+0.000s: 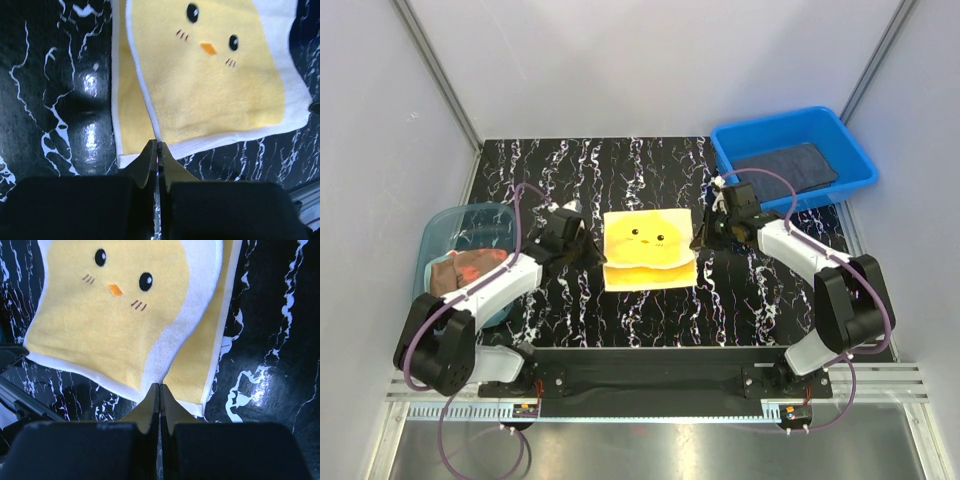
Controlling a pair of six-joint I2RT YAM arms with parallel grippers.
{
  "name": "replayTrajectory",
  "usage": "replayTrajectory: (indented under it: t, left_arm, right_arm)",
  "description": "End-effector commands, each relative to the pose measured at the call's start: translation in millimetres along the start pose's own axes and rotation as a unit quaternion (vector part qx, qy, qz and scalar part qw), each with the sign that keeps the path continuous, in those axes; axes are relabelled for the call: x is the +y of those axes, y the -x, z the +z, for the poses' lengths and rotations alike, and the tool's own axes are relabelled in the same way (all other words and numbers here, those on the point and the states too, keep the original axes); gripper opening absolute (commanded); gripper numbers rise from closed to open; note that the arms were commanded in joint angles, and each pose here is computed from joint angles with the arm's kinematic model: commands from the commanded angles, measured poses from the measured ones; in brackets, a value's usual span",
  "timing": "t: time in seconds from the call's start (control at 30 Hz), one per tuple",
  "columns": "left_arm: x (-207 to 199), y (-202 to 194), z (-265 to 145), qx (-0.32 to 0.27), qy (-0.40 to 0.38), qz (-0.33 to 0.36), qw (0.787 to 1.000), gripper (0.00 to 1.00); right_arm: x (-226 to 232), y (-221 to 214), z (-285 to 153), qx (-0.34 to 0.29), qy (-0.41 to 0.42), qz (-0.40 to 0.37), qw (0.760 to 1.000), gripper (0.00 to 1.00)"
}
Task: Fold and stack the towels
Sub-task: Fold the towel
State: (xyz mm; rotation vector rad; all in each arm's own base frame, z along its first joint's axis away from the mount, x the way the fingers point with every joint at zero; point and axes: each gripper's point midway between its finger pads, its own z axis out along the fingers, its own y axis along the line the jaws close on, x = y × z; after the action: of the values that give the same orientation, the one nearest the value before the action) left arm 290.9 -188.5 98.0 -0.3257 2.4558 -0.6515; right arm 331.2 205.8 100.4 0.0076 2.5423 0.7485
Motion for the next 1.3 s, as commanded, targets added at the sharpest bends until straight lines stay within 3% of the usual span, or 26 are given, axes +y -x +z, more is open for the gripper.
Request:
replayTrajectory:
  t: [0.0,0.27,0.87,1.27]
  left_arm:
    - [7.8,-18.4,4.7,0.013,-0.015,0.012,1.000,0.00]
    - [31.8,-56.7,21.4,0.056,-0.010,0.005,0.998,0.00]
    - [3.7,-57.0,-7.2,0.052,-0.066,0.006,0.996,0.00]
    - [33.3,-103.0,4.5,0.083,-0.053,0.002,0.995,0.00]
  right_arm:
    - [-5.3,-25.6,7.5,0.020,0.021,0.009,1.000,0.00]
    - [-23.9,-48.7,22.0,0.040,0.008,0.015,0.999,0.00]
    - [-2.5,-48.7,-5.4,0.042,0.040,0.013,0.998,0.00]
    - [-40.9,-88.4,18.6,0.079,-0.003,0.027,0.996,0.00]
